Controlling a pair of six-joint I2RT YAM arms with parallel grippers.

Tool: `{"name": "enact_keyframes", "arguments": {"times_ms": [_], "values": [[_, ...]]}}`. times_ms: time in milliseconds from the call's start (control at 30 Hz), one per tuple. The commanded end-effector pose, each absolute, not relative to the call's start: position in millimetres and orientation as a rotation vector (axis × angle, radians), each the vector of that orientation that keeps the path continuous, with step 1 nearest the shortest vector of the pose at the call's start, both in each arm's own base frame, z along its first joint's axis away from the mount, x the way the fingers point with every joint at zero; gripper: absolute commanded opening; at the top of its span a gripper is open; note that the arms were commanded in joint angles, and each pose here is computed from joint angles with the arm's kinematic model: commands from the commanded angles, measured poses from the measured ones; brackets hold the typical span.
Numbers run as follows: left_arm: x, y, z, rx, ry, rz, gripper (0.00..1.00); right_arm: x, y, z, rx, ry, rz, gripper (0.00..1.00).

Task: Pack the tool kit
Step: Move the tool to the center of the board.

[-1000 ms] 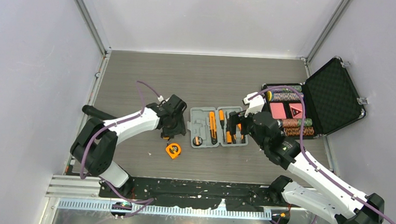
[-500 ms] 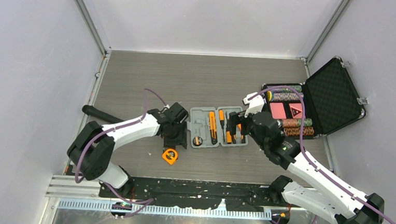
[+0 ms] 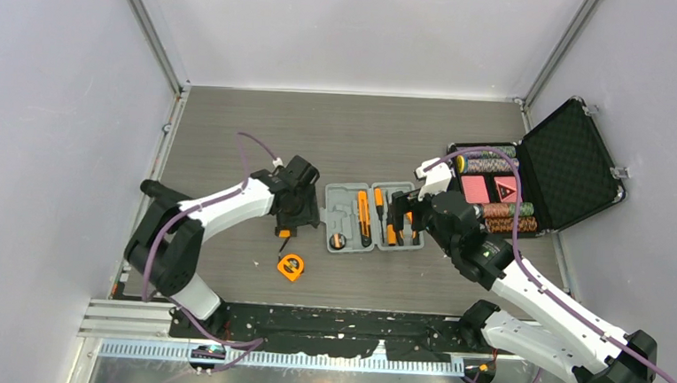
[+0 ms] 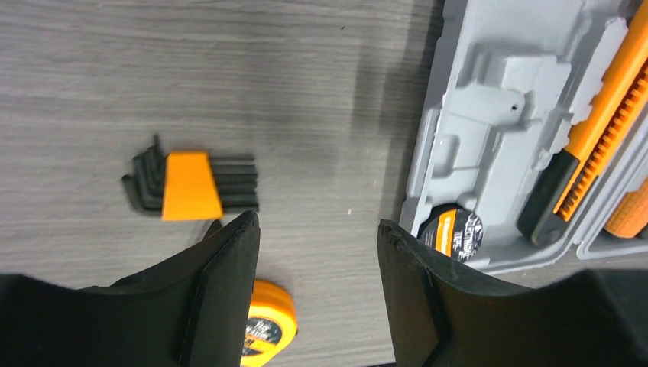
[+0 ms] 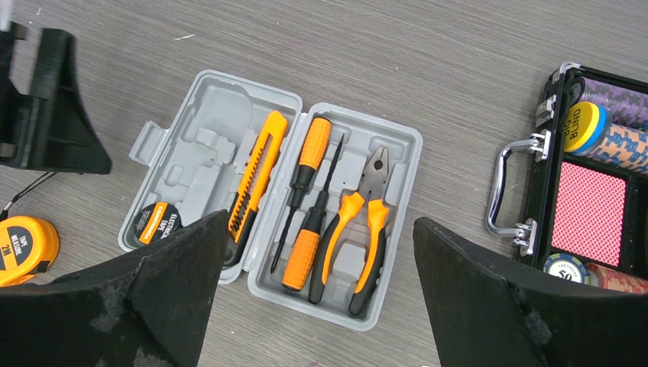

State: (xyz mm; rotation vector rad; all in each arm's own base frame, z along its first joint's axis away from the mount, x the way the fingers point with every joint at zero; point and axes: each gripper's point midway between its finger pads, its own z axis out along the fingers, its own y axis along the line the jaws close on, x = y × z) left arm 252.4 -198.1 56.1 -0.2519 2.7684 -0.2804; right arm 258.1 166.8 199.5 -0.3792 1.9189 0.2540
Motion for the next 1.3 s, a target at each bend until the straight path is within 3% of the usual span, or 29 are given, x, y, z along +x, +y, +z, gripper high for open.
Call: {"name": "enact_keyframes", "arguments": {"times_ms": [0, 467, 1033, 1267], "values": [[275, -225, 53, -0.220, 2.743, -0.382, 0.59, 263, 170, 222, -0.354, 1.870, 0.275, 0.95], [262, -196, 17, -0.302, 2.824, -0.279, 0.59, 264, 172, 217, -0.365, 1.883, 0.274, 0.94], [274, -129, 50, -0.436, 2.700, -0.135, 0.60, 263, 172, 218, -0.364, 1.881, 0.277, 0.94], [282, -117, 75, -0.570, 2.532, -0.154, 0.67, 263, 173, 219, -0.367, 1.879, 0.282, 0.94]]}}
